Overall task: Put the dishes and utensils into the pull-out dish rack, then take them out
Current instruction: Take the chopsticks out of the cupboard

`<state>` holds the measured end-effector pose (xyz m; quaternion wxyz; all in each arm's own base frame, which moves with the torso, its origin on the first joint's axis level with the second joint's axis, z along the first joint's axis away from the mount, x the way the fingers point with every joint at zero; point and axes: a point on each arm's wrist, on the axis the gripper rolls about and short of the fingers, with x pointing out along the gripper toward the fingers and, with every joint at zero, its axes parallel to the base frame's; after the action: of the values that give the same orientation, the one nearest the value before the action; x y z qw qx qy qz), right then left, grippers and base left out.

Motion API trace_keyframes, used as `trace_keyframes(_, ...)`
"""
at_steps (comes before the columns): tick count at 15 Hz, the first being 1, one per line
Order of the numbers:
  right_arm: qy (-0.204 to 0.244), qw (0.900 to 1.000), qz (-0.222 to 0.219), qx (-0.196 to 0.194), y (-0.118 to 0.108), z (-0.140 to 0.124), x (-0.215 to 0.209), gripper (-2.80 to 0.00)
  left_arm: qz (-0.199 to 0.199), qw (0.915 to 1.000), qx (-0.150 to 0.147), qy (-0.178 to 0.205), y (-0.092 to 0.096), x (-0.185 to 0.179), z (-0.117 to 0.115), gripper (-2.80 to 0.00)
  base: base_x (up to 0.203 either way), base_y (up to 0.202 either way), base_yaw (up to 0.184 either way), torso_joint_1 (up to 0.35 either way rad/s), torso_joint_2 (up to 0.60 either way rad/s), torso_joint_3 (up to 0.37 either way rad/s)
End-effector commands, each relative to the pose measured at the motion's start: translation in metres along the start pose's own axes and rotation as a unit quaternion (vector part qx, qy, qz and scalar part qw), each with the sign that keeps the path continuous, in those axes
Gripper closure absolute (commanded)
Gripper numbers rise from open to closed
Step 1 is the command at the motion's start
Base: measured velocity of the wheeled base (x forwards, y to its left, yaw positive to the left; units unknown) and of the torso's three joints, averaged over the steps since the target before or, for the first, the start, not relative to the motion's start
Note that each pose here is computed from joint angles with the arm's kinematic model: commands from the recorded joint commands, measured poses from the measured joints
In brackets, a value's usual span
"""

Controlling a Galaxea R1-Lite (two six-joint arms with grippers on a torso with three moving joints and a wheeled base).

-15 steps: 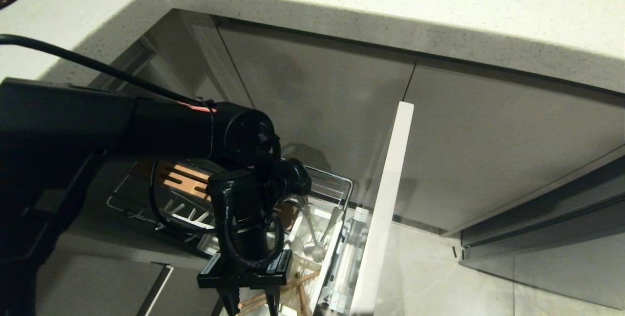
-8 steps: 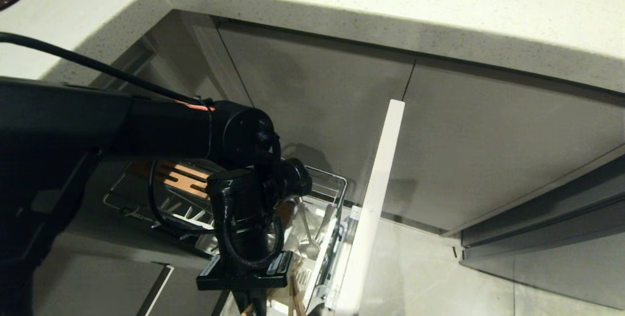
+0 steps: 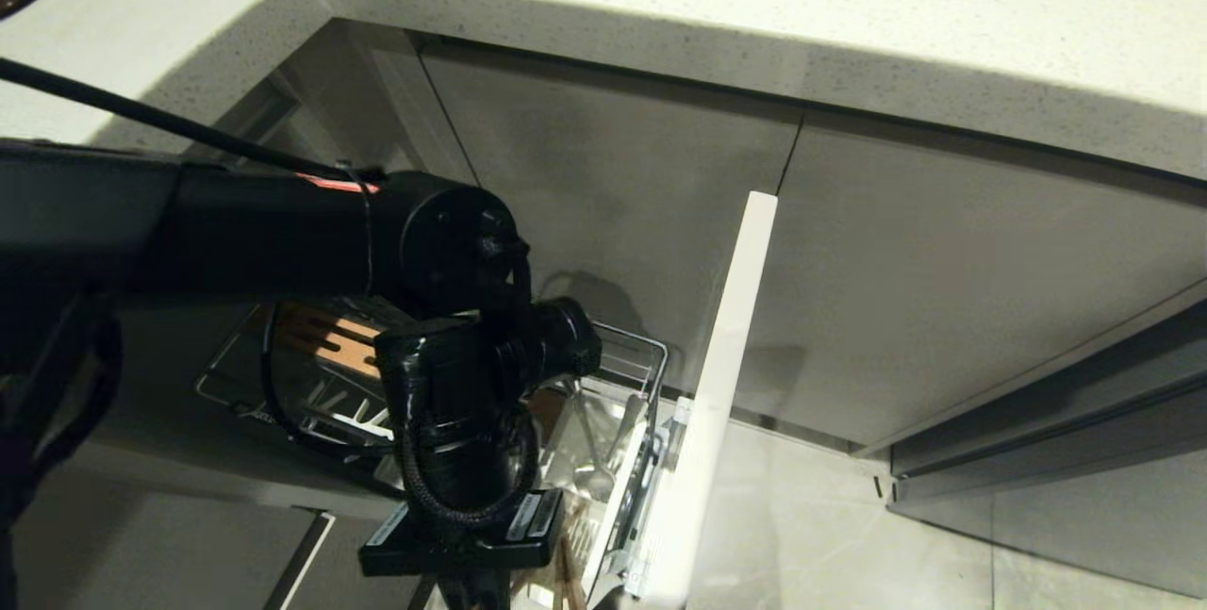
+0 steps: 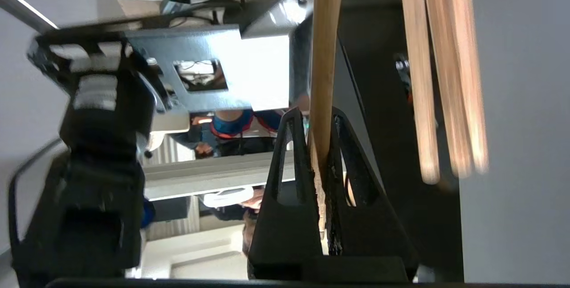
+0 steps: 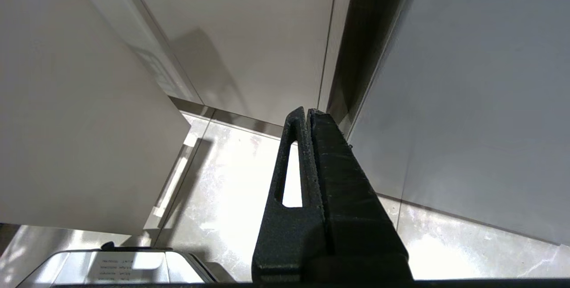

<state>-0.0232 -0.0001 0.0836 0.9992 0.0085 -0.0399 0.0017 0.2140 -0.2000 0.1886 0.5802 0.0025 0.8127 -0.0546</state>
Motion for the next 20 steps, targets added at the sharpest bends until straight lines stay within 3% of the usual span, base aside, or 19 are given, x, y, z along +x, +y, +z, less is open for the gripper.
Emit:
trace_keyframes(1,0.013,1.000,0.000,0.000,0.000,-0.007,0.002,0.00,-0.019,0.9995,0.005,-0.025,0.007,-0.020,-0.026,0.00,0.000,0.000,0.000,0.000,0.00,0.000)
trace_keyframes(8,0.013,1.000,0.000,0.000,0.000,-0.007,0.002,0.00,-0.058,0.9948,0.018,-0.082,0.033,-0.055,-0.082,0.00,0.000,0.000,0.000,0.000,0.00,0.000)
trace_keyframes(14,0.013,1.000,0.000,0.000,0.000,-0.007,0.002,0.00,-0.120,0.9800,0.048,-0.151,0.066,-0.079,-0.141,0.00,0.000,0.000,0.000,0.000,0.00,0.000)
trace_keyframes(17,0.013,1.000,0.000,0.000,0.000,-0.007,0.002,0.00,-0.161,0.9639,0.067,-0.201,0.092,-0.089,-0.179,0.00,0.000,0.000,0.000,0.000,0.00,0.000)
trace_keyframes(18,0.013,1.000,0.000,0.000,0.000,-0.007,0.002,0.00,-0.181,0.9542,0.076,-0.226,0.102,-0.094,-0.194,0.00,0.000,0.000,0.000,0.000,0.00,0.000)
trace_keyframes(20,0.013,1.000,0.000,0.000,0.000,-0.007,0.002,0.00,-0.229,0.9248,0.099,-0.287,0.120,-0.110,-0.225,0.00,0.000,0.000,0.000,0.000,0.00,0.000)
